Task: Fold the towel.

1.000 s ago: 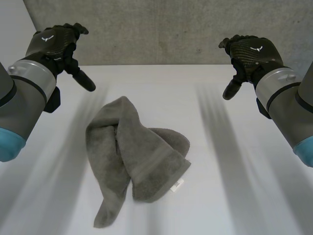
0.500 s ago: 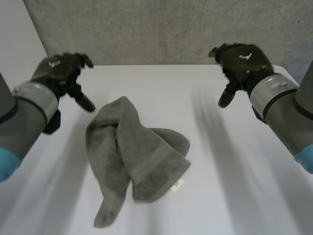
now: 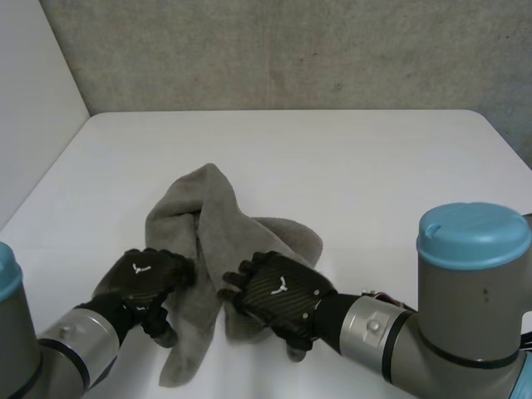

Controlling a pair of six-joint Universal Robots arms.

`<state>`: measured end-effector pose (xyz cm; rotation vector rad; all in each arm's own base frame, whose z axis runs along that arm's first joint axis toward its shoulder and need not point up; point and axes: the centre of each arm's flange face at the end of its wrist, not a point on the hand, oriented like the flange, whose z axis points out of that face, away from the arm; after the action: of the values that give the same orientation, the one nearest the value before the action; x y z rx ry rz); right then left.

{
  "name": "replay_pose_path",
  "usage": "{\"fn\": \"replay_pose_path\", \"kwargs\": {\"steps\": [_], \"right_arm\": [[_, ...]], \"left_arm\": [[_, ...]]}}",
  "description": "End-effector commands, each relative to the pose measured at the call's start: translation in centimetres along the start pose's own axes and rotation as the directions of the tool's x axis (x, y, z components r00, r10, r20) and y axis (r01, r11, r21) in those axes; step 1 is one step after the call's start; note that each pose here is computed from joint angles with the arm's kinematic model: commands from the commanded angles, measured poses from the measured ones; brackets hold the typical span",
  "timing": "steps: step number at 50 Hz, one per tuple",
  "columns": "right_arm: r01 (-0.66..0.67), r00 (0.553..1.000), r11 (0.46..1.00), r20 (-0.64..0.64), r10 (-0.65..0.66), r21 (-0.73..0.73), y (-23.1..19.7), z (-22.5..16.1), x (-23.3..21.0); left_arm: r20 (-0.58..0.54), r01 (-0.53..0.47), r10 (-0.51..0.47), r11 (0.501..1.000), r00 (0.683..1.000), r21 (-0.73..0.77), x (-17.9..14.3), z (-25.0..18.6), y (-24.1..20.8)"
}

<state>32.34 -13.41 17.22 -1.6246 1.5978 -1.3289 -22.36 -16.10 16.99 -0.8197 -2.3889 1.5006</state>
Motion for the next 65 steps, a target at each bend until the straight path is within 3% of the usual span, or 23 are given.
{"fn": "replay_pose_path", "kwargs": {"steps": [1,10,19,32,34,35,37,43,48,55,58,60,65], "right_arm": [[0.010,1.000,1.000,0.021,-0.010,0.009,1.1,1.4,-0.7],[0.048,0.998,0.999,-0.048,-0.048,-0.006,1.9,3.2,-0.5],[0.114,0.990,0.993,-0.086,-0.116,-0.029,3.2,5.4,-0.7],[0.076,0.922,0.997,-0.378,-0.077,-0.020,1.8,5.8,4.1],[0.024,0.879,0.999,-0.476,-0.010,0.023,0.2,4.2,6.8],[0.024,0.879,0.999,-0.476,-0.010,0.023,0.2,4.2,6.8],[-0.012,0.812,0.996,-0.580,0.058,0.083,-1.3,1.2,10.8],[-0.024,0.770,0.991,-0.630,0.100,0.129,-3.9,-2.8,13.4],[-0.016,0.723,0.990,-0.683,0.107,0.139,-6.7,-8.6,16.6],[-0.064,0.675,0.994,-0.729,0.112,0.094,-6.9,-11.7,19.0],[-0.132,0.680,0.990,-0.722,0.128,0.050,-5.4,-12.0,19.6],[-0.194,0.729,0.981,-0.671,0.132,-0.019,-2.7,-10.1,19.6],[-0.251,0.760,0.965,-0.633,0.145,-0.080,0.6,-7.7,19.9]], "left_arm": [[-0.002,0.006,-0.006,0.999,1.000,-0.036,0.1,1.4,1.5],[-0.009,-0.001,0.001,0.998,1.000,-0.057,0.5,2.6,2.4],[0.072,-0.021,0.024,0.999,0.997,-0.044,0.3,3.7,2.5],[0.118,-0.065,0.055,0.995,0.992,0.081,0.0,4.8,-0.1],[0.123,-0.077,0.063,0.990,0.990,0.114,-0.1,4.7,-1.1],[0.123,-0.077,0.063,0.990,0.990,0.114,-0.1,4.7,-1.1],[0.143,-0.082,0.055,0.978,0.988,0.191,-0.6,3.8,-3.4],[0.191,-0.087,0.023,0.938,0.981,0.335,-1.8,1.3,-7.2],[0.260,-0.105,-0.023,0.877,0.965,0.469,-3.7,-2.3,-11.4],[0.276,-0.110,-0.040,0.856,0.960,0.505,-4.5,-3.2,-13.0],[0.290,-0.102,-0.044,0.877,0.956,0.470,-5.1,-2.4,-12.4],[0.274,-0.072,-0.035,0.926,0.961,0.371,-5.6,0.4,-10.2],[0.220,-0.035,-0.013,0.976,0.975,0.214,-5.3,4.6,-6.3]]}}
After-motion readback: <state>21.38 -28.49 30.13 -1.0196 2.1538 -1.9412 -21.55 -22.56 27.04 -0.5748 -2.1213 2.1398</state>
